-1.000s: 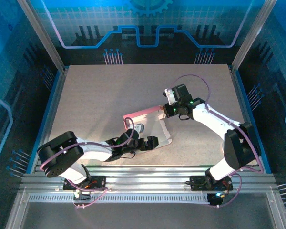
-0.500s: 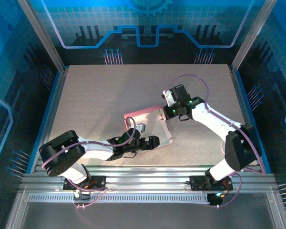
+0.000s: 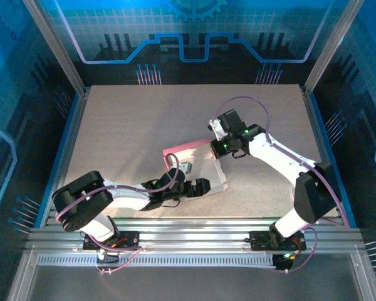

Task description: Fold the paper box

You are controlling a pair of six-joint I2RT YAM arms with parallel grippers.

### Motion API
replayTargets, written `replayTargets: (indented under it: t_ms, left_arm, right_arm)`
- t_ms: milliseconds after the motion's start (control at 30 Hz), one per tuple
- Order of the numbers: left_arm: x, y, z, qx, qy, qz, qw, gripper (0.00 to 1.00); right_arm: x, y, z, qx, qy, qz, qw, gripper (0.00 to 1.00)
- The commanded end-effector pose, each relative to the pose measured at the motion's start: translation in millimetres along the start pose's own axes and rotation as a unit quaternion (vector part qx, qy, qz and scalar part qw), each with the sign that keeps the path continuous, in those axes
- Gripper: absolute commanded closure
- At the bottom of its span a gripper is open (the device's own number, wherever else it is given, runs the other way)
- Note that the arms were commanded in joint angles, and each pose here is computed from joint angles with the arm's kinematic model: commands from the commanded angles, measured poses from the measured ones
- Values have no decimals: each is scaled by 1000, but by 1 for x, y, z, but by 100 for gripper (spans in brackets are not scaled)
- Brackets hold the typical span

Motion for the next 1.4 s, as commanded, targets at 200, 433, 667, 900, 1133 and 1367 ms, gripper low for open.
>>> replayTargets:
  t_ms: [200, 433, 667, 900, 1133, 1367]
  left_arm:
    - [5, 35, 53, 30, 97, -55, 993, 4]
    - [21, 7, 30, 25, 78, -26, 996, 6]
    - [67, -39, -16, -16, 58, -11, 998, 8]
    - [116, -53, -65, -17, 51, -10, 998, 9]
    - [140, -35, -115, -5, 20, -30, 999, 8]
    - [122, -4, -148, -2, 23, -16, 1000, 7]
  right_arm:
    - [-21, -2, 27, -28, 32, 6, 999, 98]
    - [-26, -7, 34, -31, 27, 13, 999, 98]
    - [-25, -3, 29, -3, 23, 12, 1000, 97]
    - [-25, 3, 24, 27, 27, 0, 999, 97]
    - [-21, 14, 15, 55, 23, -18, 998, 95]
    - [-19, 27, 10, 79, 23, -31, 996, 93]
Point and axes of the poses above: each hand's point on the last joint's axis, 136 mm out from that joint toward the fingers, its own x axis back along the fingers, its own y axis along the line the jaws close on, z = x × y, the point moved 2 cm from there along x, back along the fingers, and after that the axes turned 11 degrees about -x, right-handed, at the moved point
